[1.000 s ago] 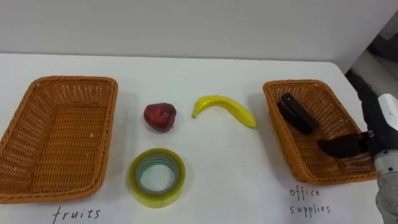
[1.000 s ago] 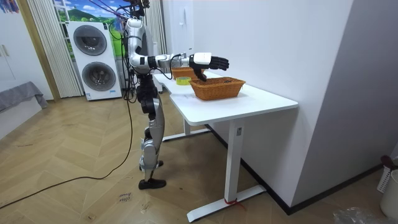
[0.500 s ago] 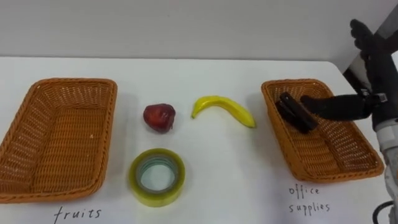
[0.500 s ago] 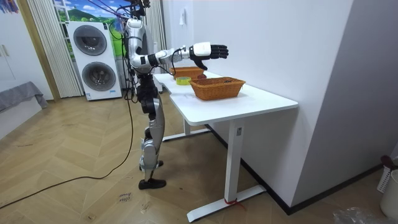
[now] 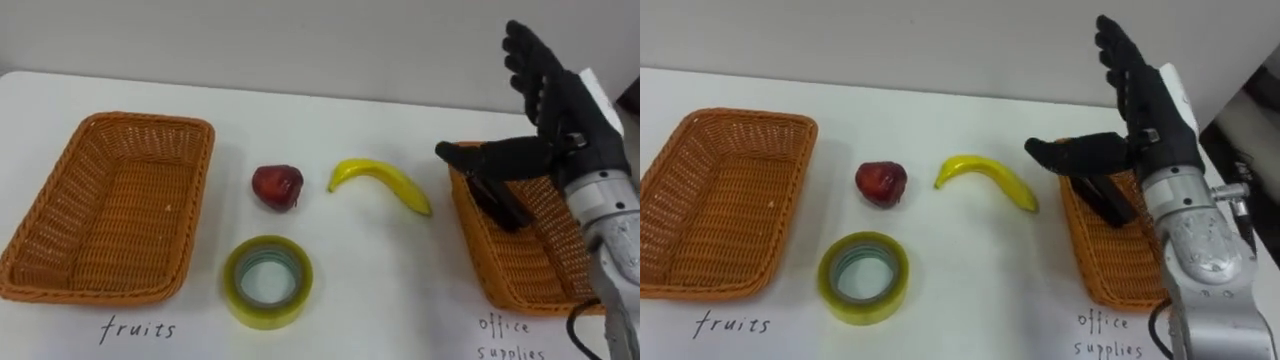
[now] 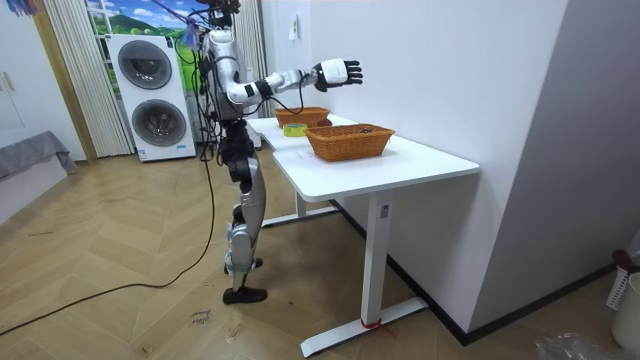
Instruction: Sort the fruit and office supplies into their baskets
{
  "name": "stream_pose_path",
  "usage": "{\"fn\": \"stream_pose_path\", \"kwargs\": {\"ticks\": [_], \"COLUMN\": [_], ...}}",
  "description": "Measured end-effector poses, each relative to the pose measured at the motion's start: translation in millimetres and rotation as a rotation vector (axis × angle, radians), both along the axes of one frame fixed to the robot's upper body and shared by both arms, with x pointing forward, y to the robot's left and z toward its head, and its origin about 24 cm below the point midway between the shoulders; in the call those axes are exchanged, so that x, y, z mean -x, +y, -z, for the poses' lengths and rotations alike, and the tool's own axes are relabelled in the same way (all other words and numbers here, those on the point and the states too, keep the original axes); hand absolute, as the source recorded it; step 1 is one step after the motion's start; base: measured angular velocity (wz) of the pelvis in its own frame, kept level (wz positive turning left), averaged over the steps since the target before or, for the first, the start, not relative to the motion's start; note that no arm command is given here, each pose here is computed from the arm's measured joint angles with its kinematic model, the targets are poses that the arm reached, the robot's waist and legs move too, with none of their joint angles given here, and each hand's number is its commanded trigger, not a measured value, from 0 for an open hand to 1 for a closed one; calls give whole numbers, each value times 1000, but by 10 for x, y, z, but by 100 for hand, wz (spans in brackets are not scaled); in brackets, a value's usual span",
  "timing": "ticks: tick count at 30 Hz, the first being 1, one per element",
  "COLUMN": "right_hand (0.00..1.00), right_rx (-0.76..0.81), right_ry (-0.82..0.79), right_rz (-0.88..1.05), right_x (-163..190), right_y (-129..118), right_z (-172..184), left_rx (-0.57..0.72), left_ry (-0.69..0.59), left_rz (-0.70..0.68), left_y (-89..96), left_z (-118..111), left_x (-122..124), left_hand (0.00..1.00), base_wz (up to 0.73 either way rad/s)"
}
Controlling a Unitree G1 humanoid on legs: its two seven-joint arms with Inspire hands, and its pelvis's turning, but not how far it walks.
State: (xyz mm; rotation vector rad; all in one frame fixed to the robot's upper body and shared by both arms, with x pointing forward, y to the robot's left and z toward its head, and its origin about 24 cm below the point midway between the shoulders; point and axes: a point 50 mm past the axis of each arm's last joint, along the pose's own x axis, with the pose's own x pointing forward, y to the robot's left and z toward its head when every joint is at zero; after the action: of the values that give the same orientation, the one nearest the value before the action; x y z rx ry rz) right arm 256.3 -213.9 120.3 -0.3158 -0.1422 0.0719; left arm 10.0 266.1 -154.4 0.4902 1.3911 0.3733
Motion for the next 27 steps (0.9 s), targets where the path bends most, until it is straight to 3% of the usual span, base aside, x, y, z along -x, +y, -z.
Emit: {"fn": "stream_pose_path", "kwargs": {"ticks": [8, 27], "right_hand": [0, 0], "right_rx": [18, -20], "right_ry": [76, 308], "right_rz": [-175, -311], "right_x": [-157, -154], "right_y": [332, 694], "right_z": [79, 589], "left_rx": [9, -16], "left_ry": [47, 53], "left_rz": [26, 78], "left_y": [-53, -106], "left_z": [19, 16], "left_x": [12, -67], "left_hand": [0, 0], "base_wz": [8, 3]}}
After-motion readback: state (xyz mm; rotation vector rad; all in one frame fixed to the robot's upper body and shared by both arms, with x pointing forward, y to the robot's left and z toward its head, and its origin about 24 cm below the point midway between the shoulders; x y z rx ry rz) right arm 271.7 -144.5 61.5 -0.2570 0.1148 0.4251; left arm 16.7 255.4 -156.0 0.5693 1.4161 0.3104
